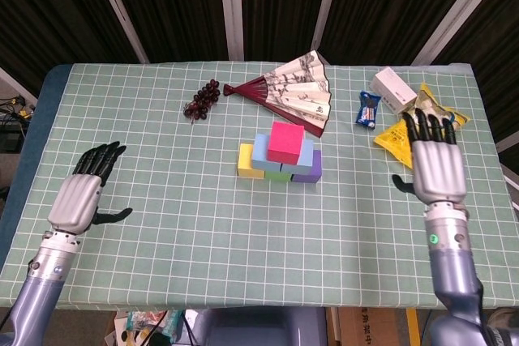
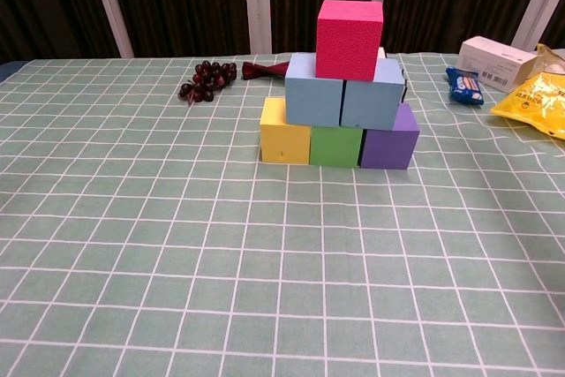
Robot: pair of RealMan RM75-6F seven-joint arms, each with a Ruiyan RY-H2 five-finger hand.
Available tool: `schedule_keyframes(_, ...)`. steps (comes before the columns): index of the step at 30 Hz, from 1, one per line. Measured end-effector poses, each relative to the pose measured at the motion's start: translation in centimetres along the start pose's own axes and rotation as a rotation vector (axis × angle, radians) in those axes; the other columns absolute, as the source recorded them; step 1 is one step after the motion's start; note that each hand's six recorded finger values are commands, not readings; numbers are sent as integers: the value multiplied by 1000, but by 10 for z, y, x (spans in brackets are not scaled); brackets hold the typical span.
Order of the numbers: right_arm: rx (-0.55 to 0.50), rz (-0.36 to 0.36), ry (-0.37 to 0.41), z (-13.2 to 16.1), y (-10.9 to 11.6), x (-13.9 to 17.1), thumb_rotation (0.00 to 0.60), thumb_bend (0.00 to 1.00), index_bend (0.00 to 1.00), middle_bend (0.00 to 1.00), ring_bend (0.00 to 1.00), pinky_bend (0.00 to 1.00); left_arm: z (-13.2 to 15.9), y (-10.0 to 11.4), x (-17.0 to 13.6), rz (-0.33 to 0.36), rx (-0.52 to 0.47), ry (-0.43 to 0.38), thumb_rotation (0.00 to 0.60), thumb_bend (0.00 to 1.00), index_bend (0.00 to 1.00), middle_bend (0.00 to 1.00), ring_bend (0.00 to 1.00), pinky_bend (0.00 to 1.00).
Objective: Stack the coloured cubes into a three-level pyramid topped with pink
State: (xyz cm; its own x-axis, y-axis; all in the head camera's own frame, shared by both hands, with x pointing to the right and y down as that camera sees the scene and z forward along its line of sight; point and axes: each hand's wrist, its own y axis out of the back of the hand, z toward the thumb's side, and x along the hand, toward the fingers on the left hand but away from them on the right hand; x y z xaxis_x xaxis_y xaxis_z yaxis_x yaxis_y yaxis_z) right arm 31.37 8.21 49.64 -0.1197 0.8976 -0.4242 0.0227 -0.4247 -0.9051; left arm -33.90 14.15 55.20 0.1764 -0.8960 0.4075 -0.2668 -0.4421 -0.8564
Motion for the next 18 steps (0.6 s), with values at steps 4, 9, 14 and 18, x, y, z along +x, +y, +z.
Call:
schedule_keyframes(4, -69, -16, -18, -44, -14, 20, 600, 236, 0, 0, 0, 0, -23, -5, -16, 24, 21, 49, 600, 111, 0, 2, 0, 0)
schedule_keyframes(9, -90, -24, -31, -97, -38, 53, 600, 236, 0, 0, 0, 0, -53, -3, -38, 75, 45, 91, 600, 109, 0, 0, 0, 0)
schedule_keyframes(14, -71, -41, -39, -133, -57, 80, 600, 235, 0, 0, 0, 0, -73, 4, -60, 126, 66, 97, 600, 109, 0, 0, 0, 0)
schedule_keyframes(18, -24, -65, -36, -154, -70, 99, 600, 236, 0, 0, 0, 0, -88, 8, -77, 151, 115, 99, 600, 109, 0, 0, 0, 0)
